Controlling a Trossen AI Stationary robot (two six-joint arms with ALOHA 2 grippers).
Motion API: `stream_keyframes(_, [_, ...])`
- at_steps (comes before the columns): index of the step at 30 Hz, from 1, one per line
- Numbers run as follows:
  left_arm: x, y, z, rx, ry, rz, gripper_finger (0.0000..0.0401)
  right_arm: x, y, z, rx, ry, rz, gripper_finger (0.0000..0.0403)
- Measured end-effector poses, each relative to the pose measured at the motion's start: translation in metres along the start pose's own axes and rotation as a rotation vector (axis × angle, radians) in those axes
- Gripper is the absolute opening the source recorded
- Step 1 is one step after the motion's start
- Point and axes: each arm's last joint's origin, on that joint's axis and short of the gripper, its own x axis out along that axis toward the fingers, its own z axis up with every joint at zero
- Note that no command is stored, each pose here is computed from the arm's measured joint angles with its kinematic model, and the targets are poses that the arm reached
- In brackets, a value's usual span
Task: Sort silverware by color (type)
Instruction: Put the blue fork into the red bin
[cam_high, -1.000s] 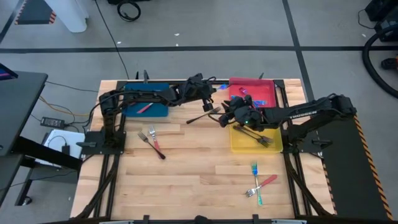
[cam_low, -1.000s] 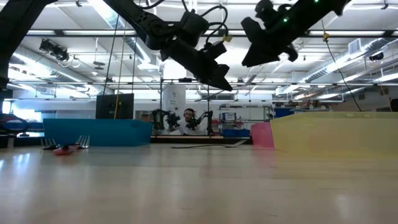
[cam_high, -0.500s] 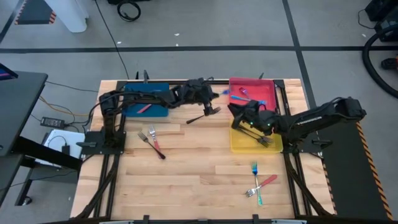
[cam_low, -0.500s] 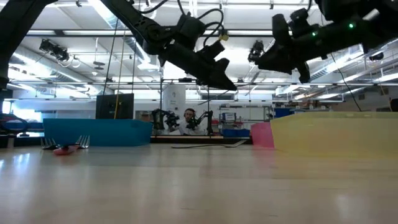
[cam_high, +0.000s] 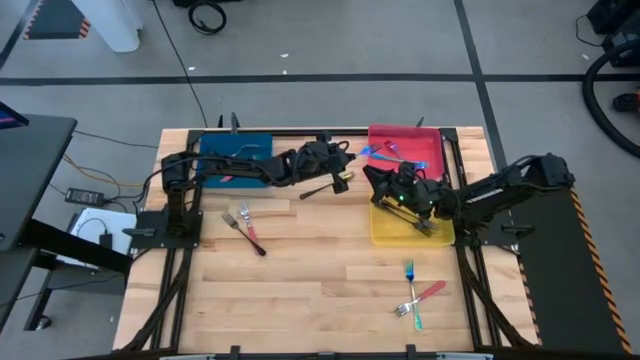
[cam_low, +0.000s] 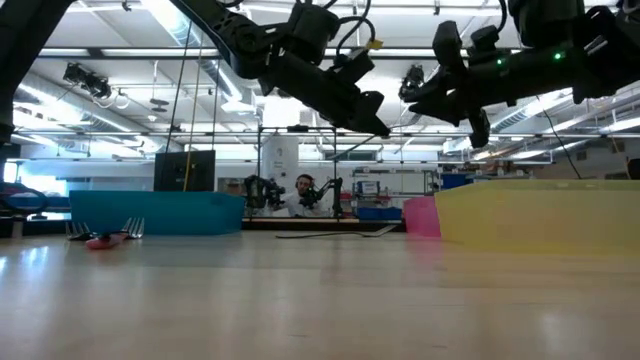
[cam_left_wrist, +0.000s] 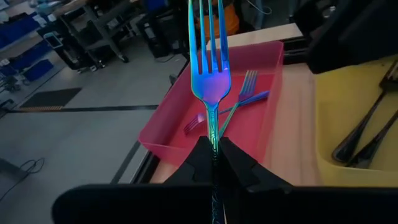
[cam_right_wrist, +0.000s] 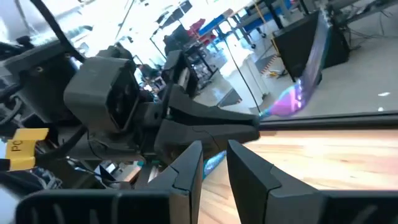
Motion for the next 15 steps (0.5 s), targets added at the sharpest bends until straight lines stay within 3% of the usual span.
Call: stream_keyframes(15, [-0.003, -0.012, 0.006, 0.025, -0.036, -0.020, 0.0009, 0.011, -0.013, -0.003, 0.091, -0.011, -0.071, 0.0082])
